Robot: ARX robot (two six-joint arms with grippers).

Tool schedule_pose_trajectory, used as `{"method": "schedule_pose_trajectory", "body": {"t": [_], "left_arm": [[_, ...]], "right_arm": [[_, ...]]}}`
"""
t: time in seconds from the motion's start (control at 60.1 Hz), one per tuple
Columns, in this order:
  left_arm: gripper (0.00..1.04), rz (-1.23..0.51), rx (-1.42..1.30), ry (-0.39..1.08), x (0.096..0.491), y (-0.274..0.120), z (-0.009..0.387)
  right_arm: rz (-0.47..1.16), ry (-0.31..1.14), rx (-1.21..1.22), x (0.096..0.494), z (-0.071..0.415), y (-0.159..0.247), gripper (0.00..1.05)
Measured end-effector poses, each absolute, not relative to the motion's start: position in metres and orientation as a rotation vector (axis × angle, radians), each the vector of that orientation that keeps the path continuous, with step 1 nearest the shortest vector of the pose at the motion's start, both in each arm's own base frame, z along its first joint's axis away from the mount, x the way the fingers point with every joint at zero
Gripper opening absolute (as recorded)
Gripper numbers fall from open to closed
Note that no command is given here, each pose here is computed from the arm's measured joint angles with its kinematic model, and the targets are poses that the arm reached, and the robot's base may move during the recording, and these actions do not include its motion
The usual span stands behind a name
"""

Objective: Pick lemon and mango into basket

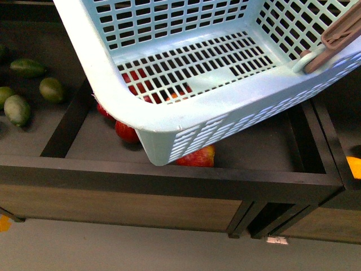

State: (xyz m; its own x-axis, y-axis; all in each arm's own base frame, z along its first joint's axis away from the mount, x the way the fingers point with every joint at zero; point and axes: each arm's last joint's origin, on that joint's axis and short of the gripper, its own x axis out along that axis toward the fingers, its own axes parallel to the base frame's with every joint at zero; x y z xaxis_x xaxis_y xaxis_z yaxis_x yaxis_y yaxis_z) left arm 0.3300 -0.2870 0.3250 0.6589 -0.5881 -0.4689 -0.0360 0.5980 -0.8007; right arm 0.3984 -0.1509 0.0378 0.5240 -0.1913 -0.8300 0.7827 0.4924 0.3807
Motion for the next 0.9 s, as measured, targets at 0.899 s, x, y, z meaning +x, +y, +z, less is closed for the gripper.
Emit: {"method": "schedule_pose_trajectory", "body": {"t": [0.899], "left_arm": [[0.05, -0.367, -0.887, 0.806, 0.330, -0.287, 0.325]], "right_arm": [[-0.811, 0.817, 0.937, 0.443, 0.006, -0.168, 0.96]]}}
